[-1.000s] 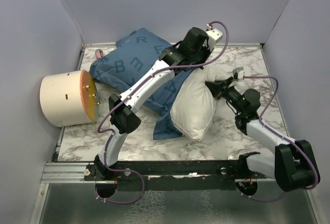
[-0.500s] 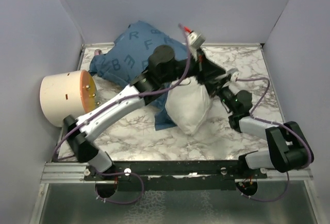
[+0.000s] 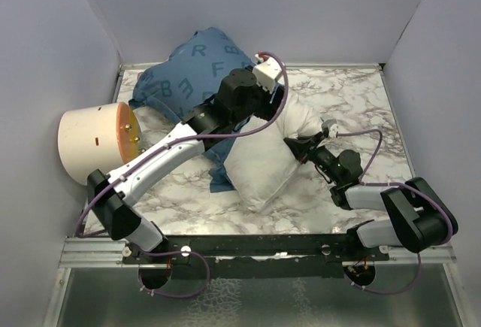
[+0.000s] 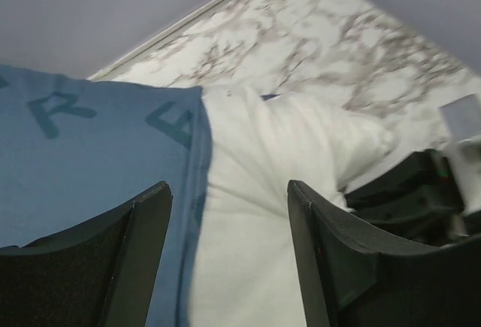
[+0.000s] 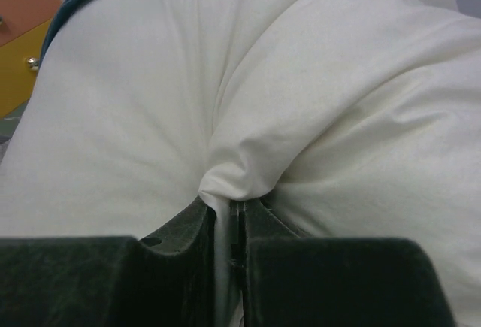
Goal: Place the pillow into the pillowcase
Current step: Stuff the pillow into the pillowcase.
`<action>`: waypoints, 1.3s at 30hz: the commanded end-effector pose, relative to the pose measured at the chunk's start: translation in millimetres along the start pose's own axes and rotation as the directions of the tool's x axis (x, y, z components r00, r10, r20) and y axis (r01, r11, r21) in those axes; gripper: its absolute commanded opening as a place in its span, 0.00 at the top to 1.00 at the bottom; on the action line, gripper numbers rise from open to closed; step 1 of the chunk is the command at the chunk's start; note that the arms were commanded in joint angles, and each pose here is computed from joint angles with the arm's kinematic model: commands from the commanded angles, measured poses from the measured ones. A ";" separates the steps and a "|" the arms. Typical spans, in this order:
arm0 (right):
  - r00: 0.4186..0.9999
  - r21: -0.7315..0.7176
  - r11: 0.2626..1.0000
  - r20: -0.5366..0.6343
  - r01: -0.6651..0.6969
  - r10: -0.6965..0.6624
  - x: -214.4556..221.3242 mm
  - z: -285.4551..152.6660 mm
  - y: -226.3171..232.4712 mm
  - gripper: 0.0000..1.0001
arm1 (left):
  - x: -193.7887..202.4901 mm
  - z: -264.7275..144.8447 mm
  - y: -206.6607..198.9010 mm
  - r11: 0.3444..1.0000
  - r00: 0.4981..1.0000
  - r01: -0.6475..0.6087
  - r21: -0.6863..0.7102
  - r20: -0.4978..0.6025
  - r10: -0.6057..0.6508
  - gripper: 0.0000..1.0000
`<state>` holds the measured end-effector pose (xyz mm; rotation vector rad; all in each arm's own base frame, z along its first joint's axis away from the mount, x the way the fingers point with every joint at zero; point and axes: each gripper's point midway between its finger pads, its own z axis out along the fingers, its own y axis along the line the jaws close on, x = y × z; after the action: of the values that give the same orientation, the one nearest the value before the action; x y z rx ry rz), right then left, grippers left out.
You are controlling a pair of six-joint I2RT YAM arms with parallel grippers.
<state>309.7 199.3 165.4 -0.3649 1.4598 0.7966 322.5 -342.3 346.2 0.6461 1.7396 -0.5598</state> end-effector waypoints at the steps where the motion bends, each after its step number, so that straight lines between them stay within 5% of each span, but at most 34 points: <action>1: 0.987 -0.075 0.994 -0.149 -0.074 0.062 45.3 -12.4 23.5 0.95 | 34.6 11.3 50.2 0.936 0.944 -0.299 -0.187 -0.202 0.261 0.33; 14: 0.991 -0.083 0.995 -0.126 -0.056 0.045 34.6 -10.8 27.9 0.95 | 85.1 59.4 104.1 0.759 0.774 -0.563 -0.328 -0.530 0.346 0.30; 20: 0.991 -0.075 0.997 -0.130 -0.035 0.025 34.3 -12.3 26.4 0.95 | 56.6 63.7 113.1 0.712 0.806 -0.561 -0.422 -0.476 0.352 0.72; 24: 0.991 -0.076 0.997 -0.128 -0.033 0.023 33.6 -10.5 25.9 0.95 | 49.9 64.2 115.3 0.711 0.809 -0.556 -0.429 -0.475 0.346 0.78; 28: 0.991 -0.072 0.997 -0.134 -0.040 0.030 34.8 -7.0 24.3 0.95 | 44.5 64.7 110.7 0.742 0.820 -0.537 -0.402 -0.454 0.347 1.00; 32: 0.992 -0.086 0.995 -0.112 -0.059 0.050 27.6 7.1 24.7 0.95 | 26.0 71.9 62.3 0.898 0.893 -0.391 -0.202 -0.318 0.318 1.00; 35: 0.997 -0.103 0.992 -0.026 -0.078 0.076 -2.1 31.2 25.7 0.95 | -9.6 71.4 -14.7 0.983 0.976 -0.156 0.101 -0.140 0.169 1.00; 39: 0.988 -0.130 0.990 0.139 -0.054 0.072 -71.9 70.8 28.9 0.96 | -67.8 38.0 -141.9 0.852 1.000 0.005 0.524 -0.008 -0.001 1.00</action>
<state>328.1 225.7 180.4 -0.3571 1.4571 0.8744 403.7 -359.6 297.3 0.8492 1.9096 -0.1855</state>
